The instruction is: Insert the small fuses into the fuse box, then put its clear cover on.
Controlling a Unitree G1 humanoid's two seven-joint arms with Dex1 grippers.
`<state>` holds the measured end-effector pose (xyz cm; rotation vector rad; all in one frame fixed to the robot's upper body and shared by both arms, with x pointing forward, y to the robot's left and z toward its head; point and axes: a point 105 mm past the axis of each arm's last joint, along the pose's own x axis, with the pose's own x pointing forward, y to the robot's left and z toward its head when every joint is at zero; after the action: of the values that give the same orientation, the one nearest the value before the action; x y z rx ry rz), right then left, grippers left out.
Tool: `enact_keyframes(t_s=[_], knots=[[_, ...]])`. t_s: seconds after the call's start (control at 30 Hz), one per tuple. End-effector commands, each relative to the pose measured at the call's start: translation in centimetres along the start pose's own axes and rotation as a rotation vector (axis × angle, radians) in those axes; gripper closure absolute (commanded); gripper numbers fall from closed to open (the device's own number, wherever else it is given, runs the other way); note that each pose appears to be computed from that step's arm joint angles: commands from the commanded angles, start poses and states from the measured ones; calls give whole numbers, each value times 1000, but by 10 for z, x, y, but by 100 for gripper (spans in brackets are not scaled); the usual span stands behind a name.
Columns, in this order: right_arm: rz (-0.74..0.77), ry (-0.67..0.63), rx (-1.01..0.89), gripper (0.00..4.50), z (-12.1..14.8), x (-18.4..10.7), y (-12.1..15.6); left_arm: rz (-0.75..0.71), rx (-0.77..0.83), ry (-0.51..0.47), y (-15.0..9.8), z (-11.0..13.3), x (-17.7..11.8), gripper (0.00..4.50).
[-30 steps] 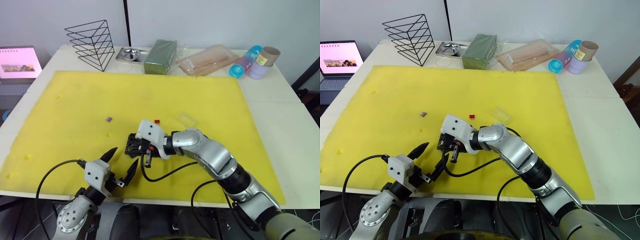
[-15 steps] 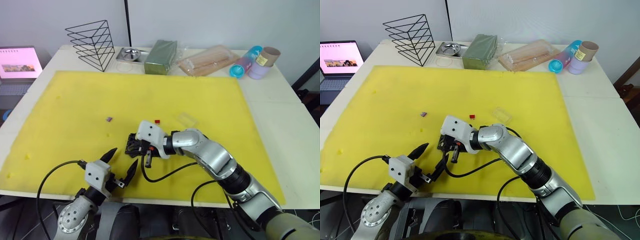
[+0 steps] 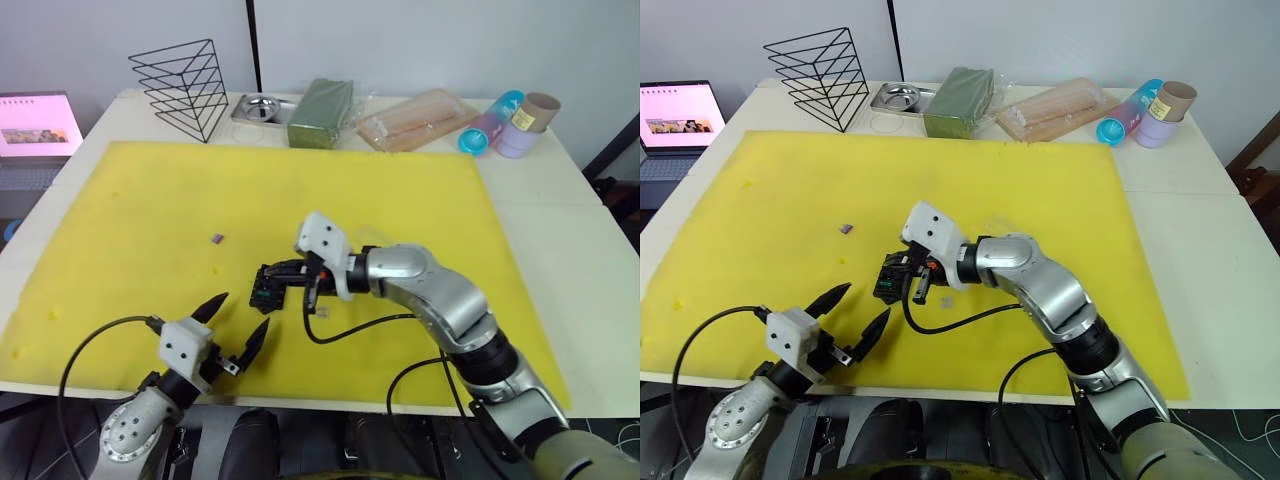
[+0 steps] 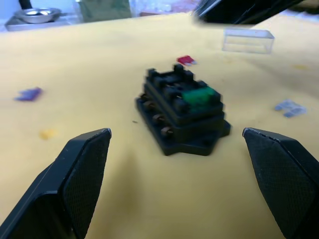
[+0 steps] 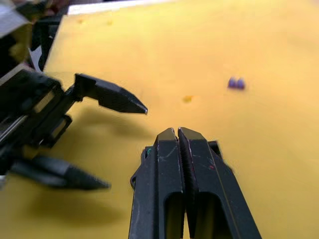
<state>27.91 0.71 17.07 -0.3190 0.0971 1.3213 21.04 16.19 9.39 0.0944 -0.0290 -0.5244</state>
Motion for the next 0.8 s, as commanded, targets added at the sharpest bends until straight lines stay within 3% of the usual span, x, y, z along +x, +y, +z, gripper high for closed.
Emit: enact_keyframes(t_s=[0.03,0.17,0.37,0.43,0.5,0.67,0.8], knots=[[-5,-53,-84,445,17,-18,-3,-52,-10,-40,1,25,-4,0],[-60,-31,-175,361,11,-51,-24,-46,-19,13,30,40,-12,0],[-170,29,-224,151,-10,-96,-54,-83,34,78,69,59,-21,0],[-260,49,-203,88,-23,-119,-67,-49,61,96,94,65,-25,0],[-412,87,-186,14,-43,-157,-82,59,125,91,137,72,-33,0],[-585,103,-157,2,-71,-198,-93,173,168,129,188,63,-49,0],[-632,110,-135,2,-83,-211,-94,179,176,161,202,57,-56,0]])
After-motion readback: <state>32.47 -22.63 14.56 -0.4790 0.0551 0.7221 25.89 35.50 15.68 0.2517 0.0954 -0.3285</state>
